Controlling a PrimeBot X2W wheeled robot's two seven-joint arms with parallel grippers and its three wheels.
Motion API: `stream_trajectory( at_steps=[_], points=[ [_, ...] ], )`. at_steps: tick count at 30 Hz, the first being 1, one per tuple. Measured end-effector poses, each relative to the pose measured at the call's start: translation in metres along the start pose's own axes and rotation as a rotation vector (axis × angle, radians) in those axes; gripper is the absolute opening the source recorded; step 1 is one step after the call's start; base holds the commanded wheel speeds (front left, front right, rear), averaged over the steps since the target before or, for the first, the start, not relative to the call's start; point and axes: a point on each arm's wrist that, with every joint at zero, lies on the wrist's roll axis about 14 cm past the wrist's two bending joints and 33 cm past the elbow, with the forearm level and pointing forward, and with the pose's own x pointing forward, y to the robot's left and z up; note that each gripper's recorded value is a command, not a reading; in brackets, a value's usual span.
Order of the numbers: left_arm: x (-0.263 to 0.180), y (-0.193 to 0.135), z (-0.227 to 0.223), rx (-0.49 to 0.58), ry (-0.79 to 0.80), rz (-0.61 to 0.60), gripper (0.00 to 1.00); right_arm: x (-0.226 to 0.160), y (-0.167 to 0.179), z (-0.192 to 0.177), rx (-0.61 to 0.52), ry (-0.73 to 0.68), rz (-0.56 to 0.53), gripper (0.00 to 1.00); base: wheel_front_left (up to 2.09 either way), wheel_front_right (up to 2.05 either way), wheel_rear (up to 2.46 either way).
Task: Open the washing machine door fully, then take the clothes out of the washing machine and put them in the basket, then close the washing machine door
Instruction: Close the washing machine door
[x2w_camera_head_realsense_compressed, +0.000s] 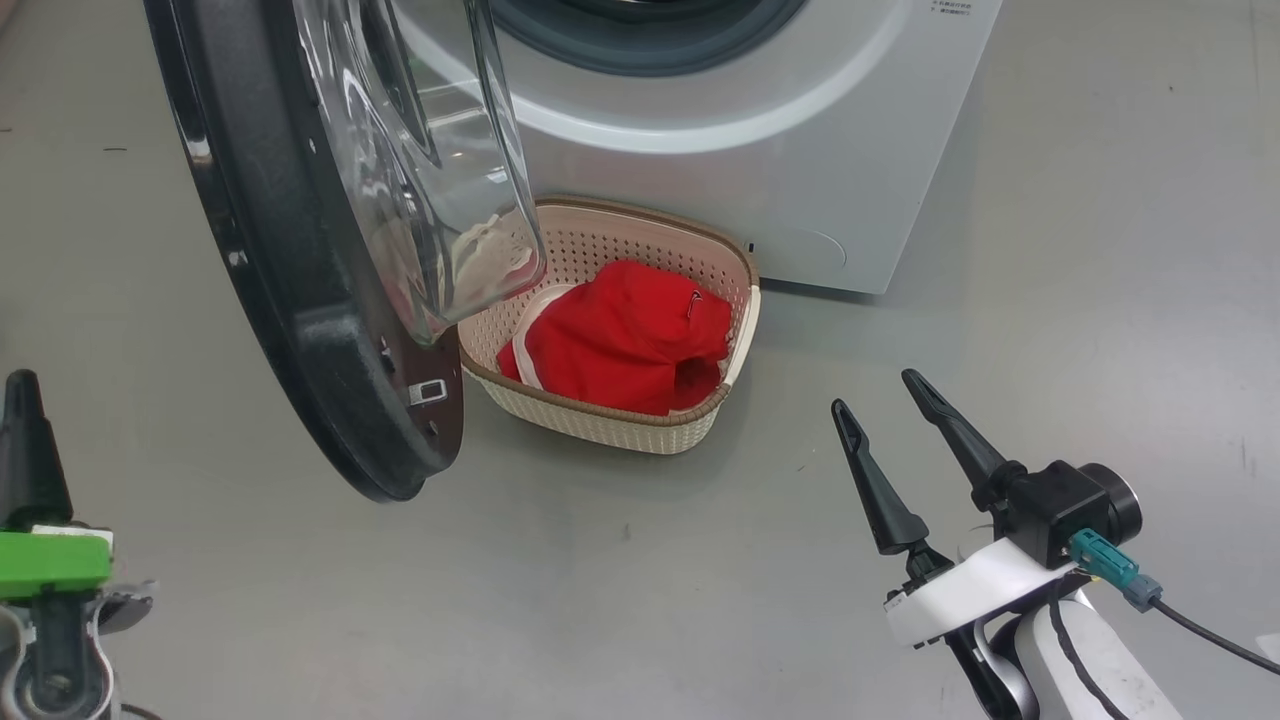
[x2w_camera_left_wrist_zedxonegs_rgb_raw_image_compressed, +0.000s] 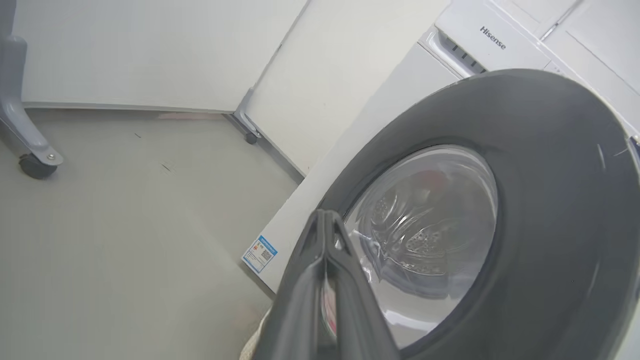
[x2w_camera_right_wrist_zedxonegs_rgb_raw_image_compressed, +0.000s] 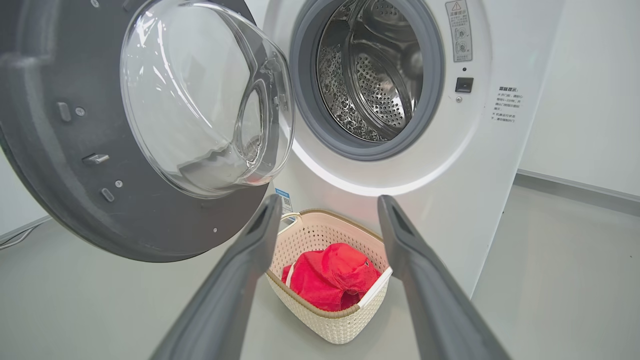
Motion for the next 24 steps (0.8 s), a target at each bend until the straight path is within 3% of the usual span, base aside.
stream_trajectory(
  at_steps=[3, 4, 7, 13, 19, 24],
  points=[
    [0.006, 0.005, -0.001, -0.187, 0.016, 0.035, 0.00, 0.000, -0.001, -0.001, 0.002, 0.003, -0.003, 1.00, 0.00, 0.00, 0.00],
    [0.006, 0.005, -0.001, -0.187, 0.016, 0.035, 0.00, 0.000, -0.001, -0.001, 0.002, 0.003, -0.003, 1.00, 0.00, 0.00, 0.00],
    [0.015, 0.006, 0.004, -0.334, 0.001, 0.063, 0.00, 0.000, -0.002, -0.002, 0.003, 0.004, -0.004, 1.00, 0.00, 0.00, 0.00],
    [0.018, 0.007, -0.028, -0.625, 0.152, 0.135, 0.00, -0.001, -0.003, -0.003, 0.004, 0.006, -0.009, 1.00, 0.00, 0.00, 0.00],
    [0.012, -0.012, -0.064, -0.750, 0.387, 0.122, 0.00, -0.002, -0.005, -0.002, 0.003, 0.006, -0.014, 1.00, 0.00, 0.00, 0.00],
    [0.011, -0.023, -0.061, -0.855, 0.437, 0.073, 0.00, -0.003, -0.006, -0.002, 0.002, 0.006, -0.018, 1.00, 0.00, 0.00, 0.00]
  ],
)
